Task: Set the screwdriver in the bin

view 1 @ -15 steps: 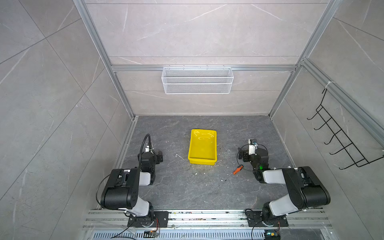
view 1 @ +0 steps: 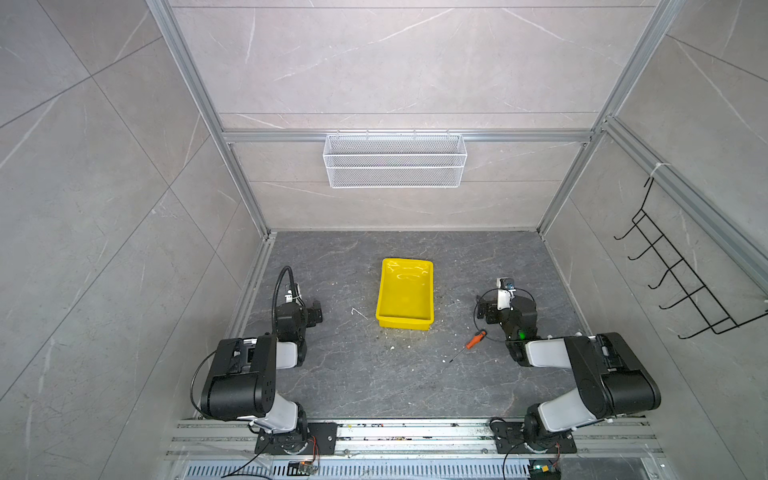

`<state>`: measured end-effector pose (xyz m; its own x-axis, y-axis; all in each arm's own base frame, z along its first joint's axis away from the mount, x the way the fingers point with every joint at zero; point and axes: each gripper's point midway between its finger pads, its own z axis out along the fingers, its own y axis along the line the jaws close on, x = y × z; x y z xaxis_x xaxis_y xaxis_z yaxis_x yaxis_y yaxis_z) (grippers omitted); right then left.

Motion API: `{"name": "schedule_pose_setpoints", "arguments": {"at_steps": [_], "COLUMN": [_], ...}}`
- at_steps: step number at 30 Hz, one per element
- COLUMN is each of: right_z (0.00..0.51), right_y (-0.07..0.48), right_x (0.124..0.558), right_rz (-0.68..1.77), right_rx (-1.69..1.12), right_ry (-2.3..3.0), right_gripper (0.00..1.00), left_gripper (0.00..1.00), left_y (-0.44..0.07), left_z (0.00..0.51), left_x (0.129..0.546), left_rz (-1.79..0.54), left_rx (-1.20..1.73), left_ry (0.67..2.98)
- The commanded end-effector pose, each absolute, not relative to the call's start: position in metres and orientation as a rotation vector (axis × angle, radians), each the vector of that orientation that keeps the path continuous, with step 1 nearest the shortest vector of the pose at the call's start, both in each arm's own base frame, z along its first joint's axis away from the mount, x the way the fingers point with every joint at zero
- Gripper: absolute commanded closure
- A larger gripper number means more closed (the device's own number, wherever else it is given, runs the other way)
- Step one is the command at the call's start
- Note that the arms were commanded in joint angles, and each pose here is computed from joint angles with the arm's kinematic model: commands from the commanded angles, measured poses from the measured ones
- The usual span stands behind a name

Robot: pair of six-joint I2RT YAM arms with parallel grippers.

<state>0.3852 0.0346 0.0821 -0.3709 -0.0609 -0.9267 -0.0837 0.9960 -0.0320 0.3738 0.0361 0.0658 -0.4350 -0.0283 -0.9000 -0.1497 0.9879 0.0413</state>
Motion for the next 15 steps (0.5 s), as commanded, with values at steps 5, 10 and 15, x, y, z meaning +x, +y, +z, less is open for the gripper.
{"name": "schedule_pose_setpoints", "arguments": {"at_steps": [5, 10, 15], "right_z": [0.0915, 0.0914, 0.0909], "right_y": [0.034, 0.0342, 0.0343], "right_x": [0.3901, 0.3901, 0.3896], "right_rz": [0.023, 0.023, 0.023], "right_rx": [-0.096, -0.097, -0.097], "right_ry": [1.932, 1.932, 1.933], "right_gripper": [0.01, 0.01, 0.01], "left_gripper": [0.0, 0.0, 0.0], "left_y": [0.0332, 0.033, 0.0332], "left_z": [0.0855, 0.0846, 0.0846], "left_x": [0.3836, 0.3832, 0.3833], "left_rz": [0.108, 0.108, 0.109], "left_rx": [-0.126, -0.126, -0.125], "left_ry": [1.958, 1.962, 1.962]}}
